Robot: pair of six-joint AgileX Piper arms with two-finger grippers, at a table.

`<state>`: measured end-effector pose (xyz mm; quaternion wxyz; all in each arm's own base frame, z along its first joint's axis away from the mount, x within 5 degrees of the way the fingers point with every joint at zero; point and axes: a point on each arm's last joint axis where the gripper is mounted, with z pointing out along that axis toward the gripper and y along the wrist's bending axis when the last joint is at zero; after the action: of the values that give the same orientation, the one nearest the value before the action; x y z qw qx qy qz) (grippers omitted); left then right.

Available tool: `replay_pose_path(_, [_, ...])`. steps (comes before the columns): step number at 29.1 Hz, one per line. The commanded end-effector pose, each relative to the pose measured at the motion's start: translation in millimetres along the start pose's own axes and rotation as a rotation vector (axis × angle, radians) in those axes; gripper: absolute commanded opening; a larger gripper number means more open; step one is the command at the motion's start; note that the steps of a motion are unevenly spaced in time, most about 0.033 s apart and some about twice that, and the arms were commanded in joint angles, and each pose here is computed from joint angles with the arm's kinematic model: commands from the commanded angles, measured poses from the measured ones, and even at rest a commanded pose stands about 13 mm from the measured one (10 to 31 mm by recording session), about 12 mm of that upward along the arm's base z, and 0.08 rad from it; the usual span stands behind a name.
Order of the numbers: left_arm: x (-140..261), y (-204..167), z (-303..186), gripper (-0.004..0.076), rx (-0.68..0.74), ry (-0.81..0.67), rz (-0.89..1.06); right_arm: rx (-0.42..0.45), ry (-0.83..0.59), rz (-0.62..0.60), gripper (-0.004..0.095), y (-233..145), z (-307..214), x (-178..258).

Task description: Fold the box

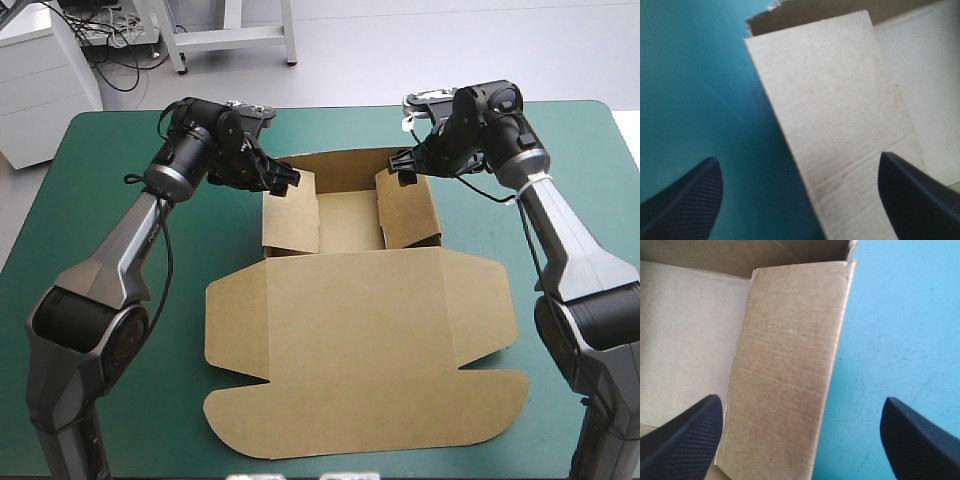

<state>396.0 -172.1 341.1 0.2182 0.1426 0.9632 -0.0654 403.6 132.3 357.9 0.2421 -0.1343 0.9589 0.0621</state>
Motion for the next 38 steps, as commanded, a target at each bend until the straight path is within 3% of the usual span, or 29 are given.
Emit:
replay_pose_path(1, [4.3,4.3,-64.7,0.0603,-0.056,-0.103,0.021,0.012,-0.122,-0.015,0.0788,1.4,-56.6,0.3])
replay_pose_path(3, [8.2,8.0,-83.4,0.0584,-0.094,-0.139,0.069,-0.005,-0.146,-0.012,0.0786,3.2,-68.3,1.9])
replay_pose_path(6, [16.3,8.7,-106.4,0.0479,-0.092,-0.176,0.096,-0.015,-0.159,-0.014,0.0786,4.3,-74.6,2.9])
replay_pose_path(13, [63.5,7.0,-130.0,-0.0029,-0.033,-0.129,0.243,-0.018,-0.155,-0.015,0.0782,4.6,-72.9,2.6])
replay_pose_path(21, [148.3,19.5,-98.6,-0.0032,-0.050,0.065,0.303,-0.018,-0.094,-0.012,0.0761,3.7,-43.3,-1.0])
replay_pose_path(30, [241.1,28.1,-70.8,-0.0032,-0.019,0.056,0.254,-0.011,-0.003,-0.009,0.0738,1.8,1.3,-3.1])
replay_pose_path(36, [279.6,32.7,-76.6,-0.0032,-0.019,0.004,0.228,-0.009,0.051,-0.006,0.0728,0.8,27.6,-2.4])
replay_pose_path(38, [286.6,33.5,-83.5,-0.0032,-0.019,-0.035,0.228,-0.009,0.065,-0.006,0.0683,0.5,34.5,-2.0])
